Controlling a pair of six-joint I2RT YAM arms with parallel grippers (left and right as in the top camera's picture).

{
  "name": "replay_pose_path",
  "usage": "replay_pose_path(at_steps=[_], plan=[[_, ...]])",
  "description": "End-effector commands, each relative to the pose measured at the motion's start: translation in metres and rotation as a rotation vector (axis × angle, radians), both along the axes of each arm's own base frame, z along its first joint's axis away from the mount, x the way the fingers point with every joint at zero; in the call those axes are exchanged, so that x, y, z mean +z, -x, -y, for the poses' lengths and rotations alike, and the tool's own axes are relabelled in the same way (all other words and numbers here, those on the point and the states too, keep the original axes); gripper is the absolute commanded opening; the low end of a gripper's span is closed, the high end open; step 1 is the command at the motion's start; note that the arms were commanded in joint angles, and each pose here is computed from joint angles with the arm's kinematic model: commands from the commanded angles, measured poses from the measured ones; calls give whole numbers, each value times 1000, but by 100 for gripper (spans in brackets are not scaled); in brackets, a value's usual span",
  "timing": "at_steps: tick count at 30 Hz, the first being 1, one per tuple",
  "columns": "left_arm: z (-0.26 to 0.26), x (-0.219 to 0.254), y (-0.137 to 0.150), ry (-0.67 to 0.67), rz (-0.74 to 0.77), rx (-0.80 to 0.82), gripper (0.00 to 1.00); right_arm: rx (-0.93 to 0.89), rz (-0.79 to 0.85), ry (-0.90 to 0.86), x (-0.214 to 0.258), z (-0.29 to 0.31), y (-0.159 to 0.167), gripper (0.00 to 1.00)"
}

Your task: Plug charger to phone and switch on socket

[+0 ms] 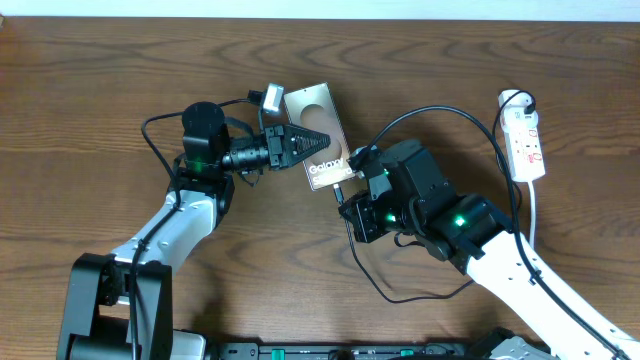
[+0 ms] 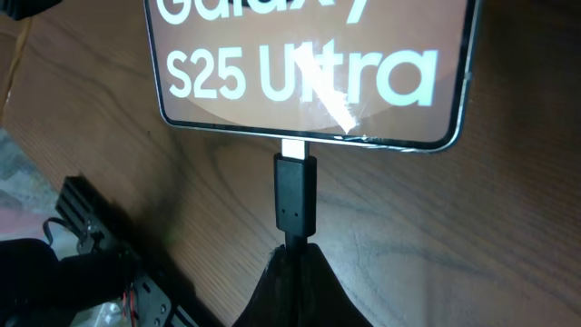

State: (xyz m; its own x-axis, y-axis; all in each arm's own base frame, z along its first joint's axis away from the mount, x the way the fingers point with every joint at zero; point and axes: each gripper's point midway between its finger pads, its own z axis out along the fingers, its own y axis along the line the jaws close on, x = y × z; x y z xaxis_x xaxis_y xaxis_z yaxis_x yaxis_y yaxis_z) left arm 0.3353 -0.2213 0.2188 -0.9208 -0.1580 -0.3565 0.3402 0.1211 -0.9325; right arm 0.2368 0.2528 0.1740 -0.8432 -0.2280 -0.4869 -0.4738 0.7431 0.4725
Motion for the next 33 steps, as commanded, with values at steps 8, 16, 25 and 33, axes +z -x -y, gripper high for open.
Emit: replay_pose_path(at_steps=[8, 16, 25, 33], plan=[[2, 12, 4, 5, 77, -38, 7, 12, 23, -46, 16, -6, 1, 1], [2, 12, 5, 4, 83, -39, 7, 4, 28, -38, 15, -4, 0, 1], [2, 12, 5, 4, 83, -39, 7, -21, 59, -39, 19, -4, -7, 1], [2, 12, 5, 3, 83, -39, 7, -52, 81, -18, 19, 1, -13, 1]])
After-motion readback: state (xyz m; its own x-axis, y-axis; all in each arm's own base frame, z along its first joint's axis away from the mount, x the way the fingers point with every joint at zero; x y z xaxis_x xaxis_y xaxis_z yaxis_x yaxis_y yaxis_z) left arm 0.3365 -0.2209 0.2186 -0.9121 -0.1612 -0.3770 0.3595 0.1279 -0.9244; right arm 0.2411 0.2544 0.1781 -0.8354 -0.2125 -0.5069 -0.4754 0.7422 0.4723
